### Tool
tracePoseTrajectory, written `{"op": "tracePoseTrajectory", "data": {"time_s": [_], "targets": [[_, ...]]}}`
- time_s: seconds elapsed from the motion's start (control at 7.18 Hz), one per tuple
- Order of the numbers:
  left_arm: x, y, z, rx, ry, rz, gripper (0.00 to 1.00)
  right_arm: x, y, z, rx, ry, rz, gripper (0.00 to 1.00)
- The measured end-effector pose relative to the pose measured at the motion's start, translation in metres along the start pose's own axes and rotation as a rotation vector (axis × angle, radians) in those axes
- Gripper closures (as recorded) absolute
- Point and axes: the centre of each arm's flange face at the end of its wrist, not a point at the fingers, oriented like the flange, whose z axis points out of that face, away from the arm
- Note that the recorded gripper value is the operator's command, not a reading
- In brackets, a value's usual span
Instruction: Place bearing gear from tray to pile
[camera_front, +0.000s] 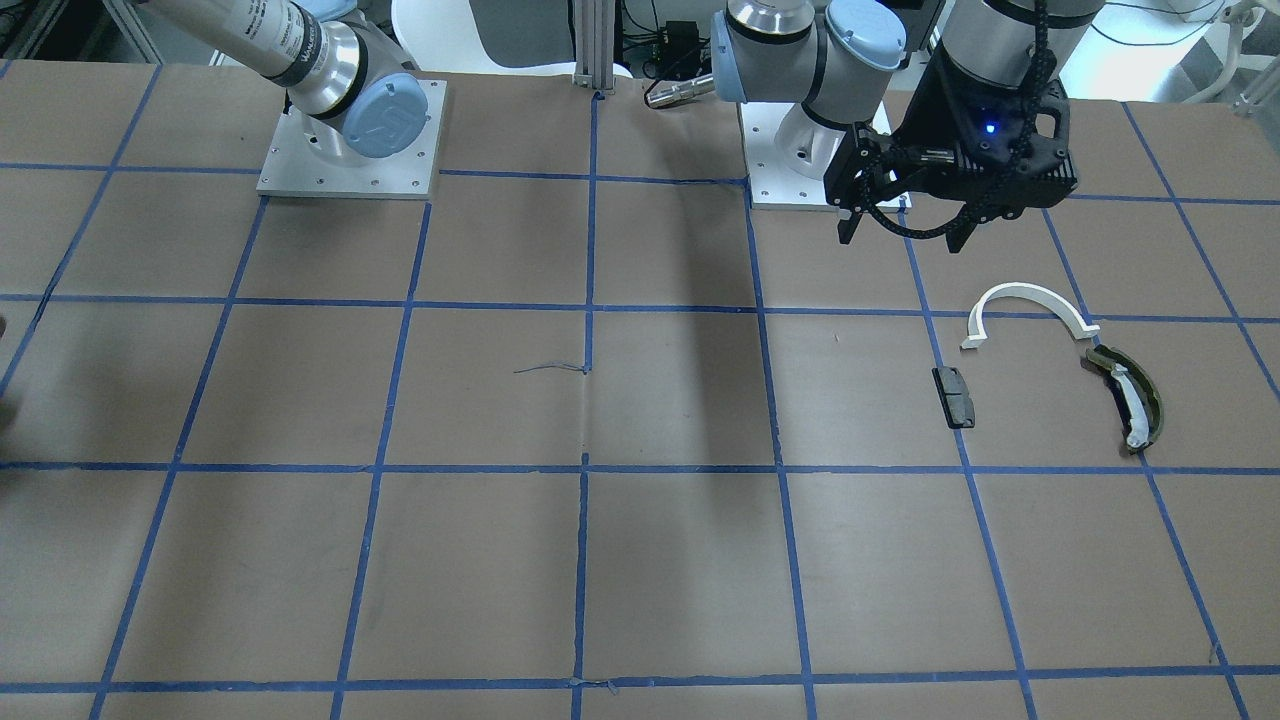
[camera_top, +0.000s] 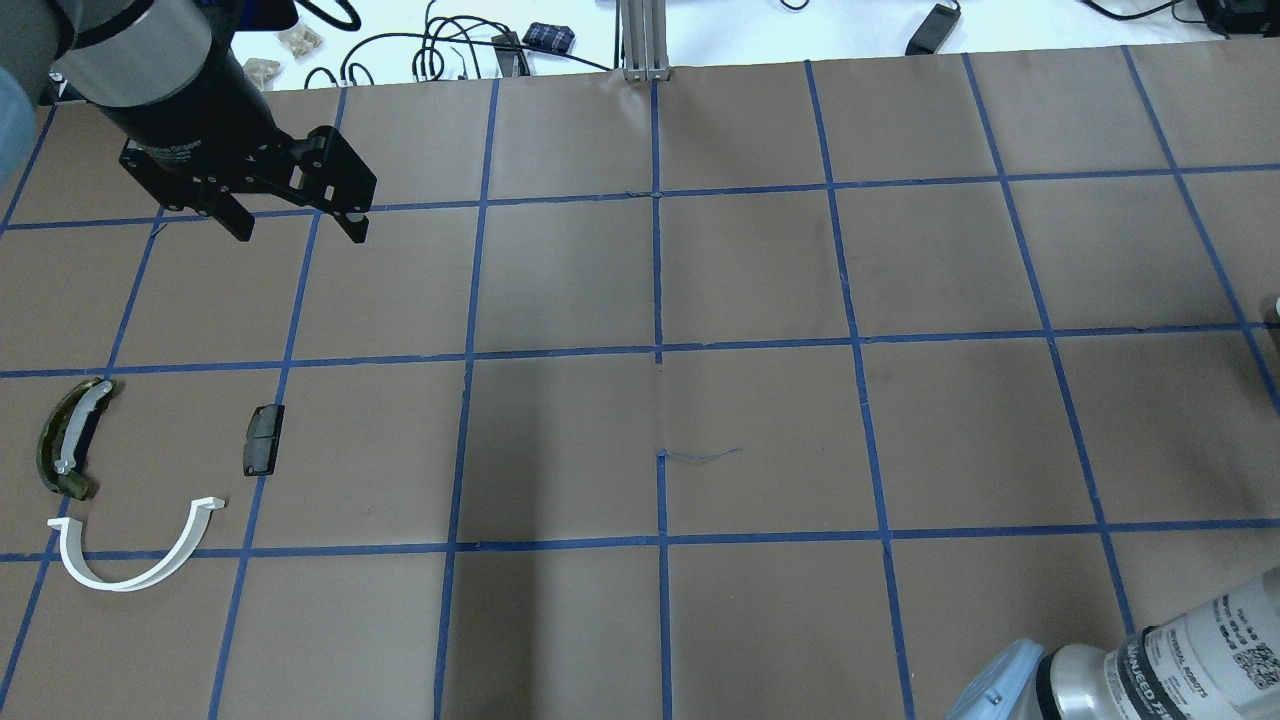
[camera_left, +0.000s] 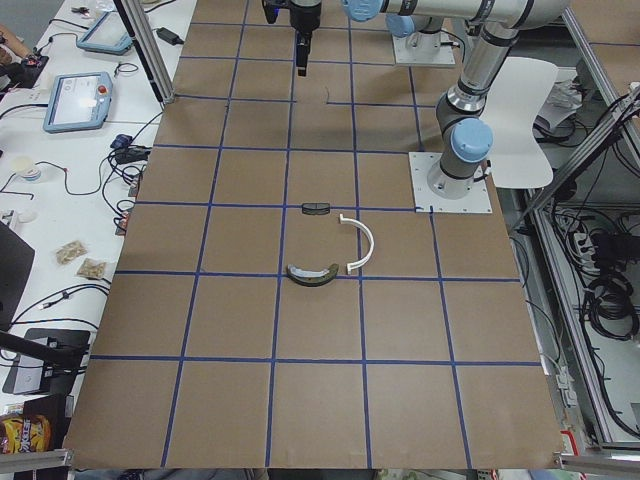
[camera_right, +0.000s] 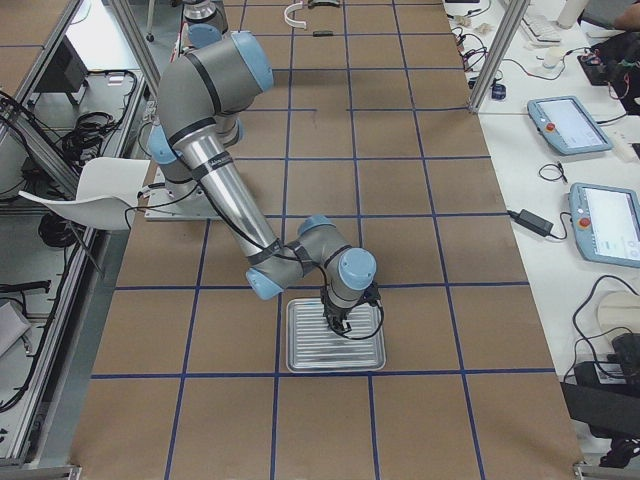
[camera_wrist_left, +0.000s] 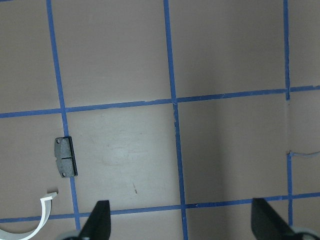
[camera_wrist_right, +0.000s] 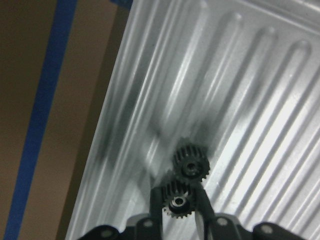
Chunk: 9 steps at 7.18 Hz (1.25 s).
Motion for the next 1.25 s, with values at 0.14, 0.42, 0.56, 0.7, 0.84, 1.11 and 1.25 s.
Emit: {"op": "tracePoseTrajectory", "data": {"time_s": [0.14, 0.42, 0.56, 0.7, 0.84, 1.11, 1.25], "targets": [[0.000, 0.000, 0.000, 0.000, 0.000, 0.000, 0.00, 0.001, 0.003, -0.004, -0.020, 0.005, 0.000, 1.00], [0.000, 0.000, 0.000, 0.000, 0.000, 0.000, 0.00, -0.003, 0.010, -0.033, -0.054, 0.026, 0.001, 1.00], [0.000, 0.000, 0.000, 0.000, 0.000, -0.001, 0.00, -0.011, 0.010, -0.061, -0.042, 0.044, 0.016, 1.00], [0.000, 0.000, -0.001, 0.001, -0.001, -0.001, 0.00, -0.030, -0.002, -0.090, -0.017, 0.038, 0.043, 1.00], [0.000, 0.000, -0.001, 0.000, -0.002, 0.000, 0.00, -0.064, -0.028, -0.121, -0.001, 0.012, 0.075, 1.00], [0.000, 0.000, -0.002, 0.001, -0.002, 0.000, 0.00, -0.170, -0.112, -0.175, 0.032, -0.033, 0.131, 1.00], [0.000, 0.000, -0.001, 0.001, -0.001, 0.000, 0.00, -0.232, -0.158, -0.187, 0.053, -0.069, 0.165, 1.00]]}}
